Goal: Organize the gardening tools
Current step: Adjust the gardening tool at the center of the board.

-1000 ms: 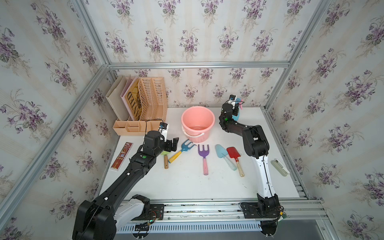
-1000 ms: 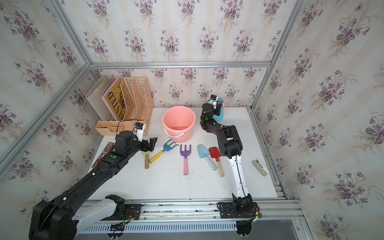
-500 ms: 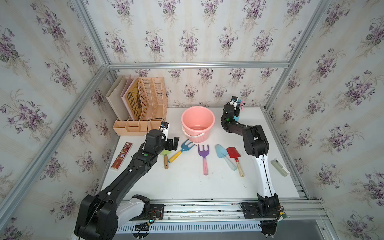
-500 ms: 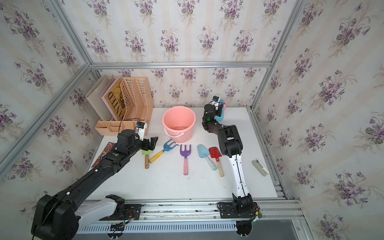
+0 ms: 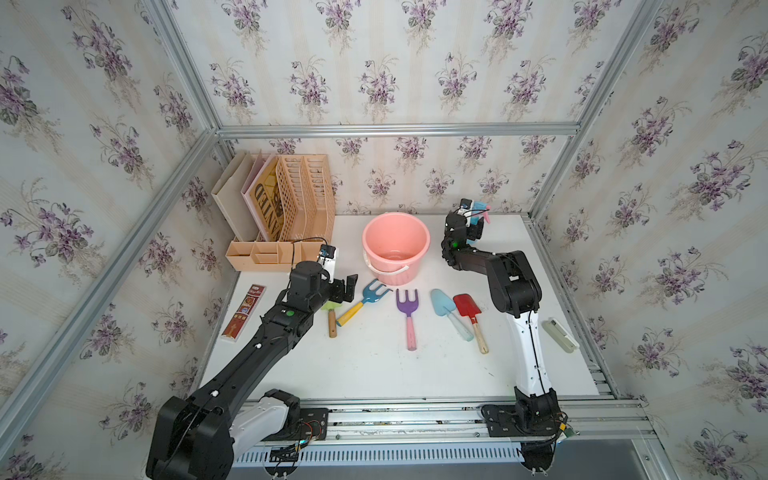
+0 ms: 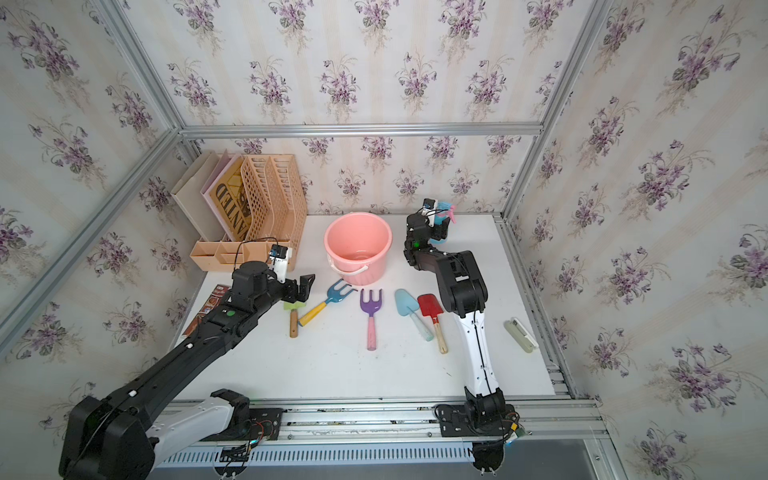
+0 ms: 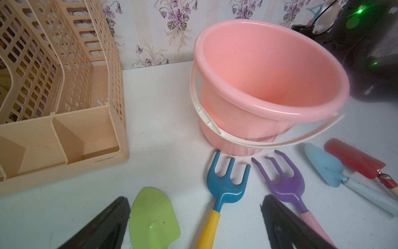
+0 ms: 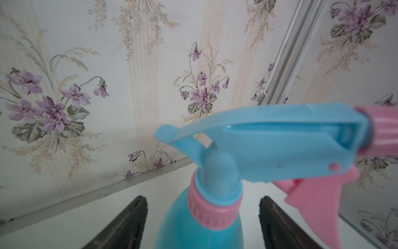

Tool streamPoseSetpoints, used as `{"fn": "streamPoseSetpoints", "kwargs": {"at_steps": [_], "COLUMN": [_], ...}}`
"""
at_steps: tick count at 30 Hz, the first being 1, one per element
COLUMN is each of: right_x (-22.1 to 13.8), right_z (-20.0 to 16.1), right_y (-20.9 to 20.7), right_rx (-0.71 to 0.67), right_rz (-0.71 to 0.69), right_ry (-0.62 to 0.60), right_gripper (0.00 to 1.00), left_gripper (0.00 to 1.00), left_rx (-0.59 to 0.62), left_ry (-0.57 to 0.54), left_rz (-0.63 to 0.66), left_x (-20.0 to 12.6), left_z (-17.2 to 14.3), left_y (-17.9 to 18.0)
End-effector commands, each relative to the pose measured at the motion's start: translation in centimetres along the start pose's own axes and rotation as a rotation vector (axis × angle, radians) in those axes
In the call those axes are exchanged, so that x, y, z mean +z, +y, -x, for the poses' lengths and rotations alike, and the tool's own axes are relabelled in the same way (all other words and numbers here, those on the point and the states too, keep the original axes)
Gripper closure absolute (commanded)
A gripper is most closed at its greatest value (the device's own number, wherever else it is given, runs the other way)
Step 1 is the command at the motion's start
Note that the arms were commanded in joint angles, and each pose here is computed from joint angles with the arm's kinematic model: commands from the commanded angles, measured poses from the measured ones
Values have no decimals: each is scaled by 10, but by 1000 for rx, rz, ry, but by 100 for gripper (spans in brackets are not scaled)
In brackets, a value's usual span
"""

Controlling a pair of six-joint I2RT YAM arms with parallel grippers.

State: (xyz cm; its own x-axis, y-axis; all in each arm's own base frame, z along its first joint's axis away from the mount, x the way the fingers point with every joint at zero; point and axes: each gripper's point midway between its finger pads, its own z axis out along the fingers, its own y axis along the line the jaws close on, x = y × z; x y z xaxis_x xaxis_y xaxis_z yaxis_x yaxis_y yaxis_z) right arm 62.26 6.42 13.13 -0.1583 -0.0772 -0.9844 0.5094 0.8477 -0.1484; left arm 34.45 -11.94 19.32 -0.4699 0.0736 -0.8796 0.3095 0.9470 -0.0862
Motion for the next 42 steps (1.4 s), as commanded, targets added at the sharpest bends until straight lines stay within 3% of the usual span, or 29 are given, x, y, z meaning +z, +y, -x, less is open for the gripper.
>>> {"fn": "streamPoseSetpoints", "kwargs": {"at_steps": [1, 5, 11, 18, 24, 31, 42], "right_x": [-4, -12, -32, -65, -108, -163, -254], "right_z": [7, 15, 23, 6, 9, 6, -24], "right_y": [-5, -10, -10, -2, -24, -35, -80], "right_rx": [21, 14, 12, 5, 54, 144, 196], "right_rz": [-8, -6, 69, 215, 319, 525, 617], "right_ry": [-6, -3, 63, 247, 375, 595, 900], "right_gripper": [9, 1, 0, 0, 0, 14, 24], "left_gripper": [1, 1, 1, 1, 1, 1, 1], "left_rx": [-6, -1, -4, -13, -11, -12, -28], "left_ry": [-34, -40, -49, -55, -46, -21, 65], "left_rz": [-8, -9, -13, -25, -29, -35, -49], "left_x": [-2, -3, -5, -3, -2, -1, -5], "left_z": [9, 10, 12, 11, 9, 6, -13], "left_y": [-1, -2, -3, -4, -5, -6, -9]}}
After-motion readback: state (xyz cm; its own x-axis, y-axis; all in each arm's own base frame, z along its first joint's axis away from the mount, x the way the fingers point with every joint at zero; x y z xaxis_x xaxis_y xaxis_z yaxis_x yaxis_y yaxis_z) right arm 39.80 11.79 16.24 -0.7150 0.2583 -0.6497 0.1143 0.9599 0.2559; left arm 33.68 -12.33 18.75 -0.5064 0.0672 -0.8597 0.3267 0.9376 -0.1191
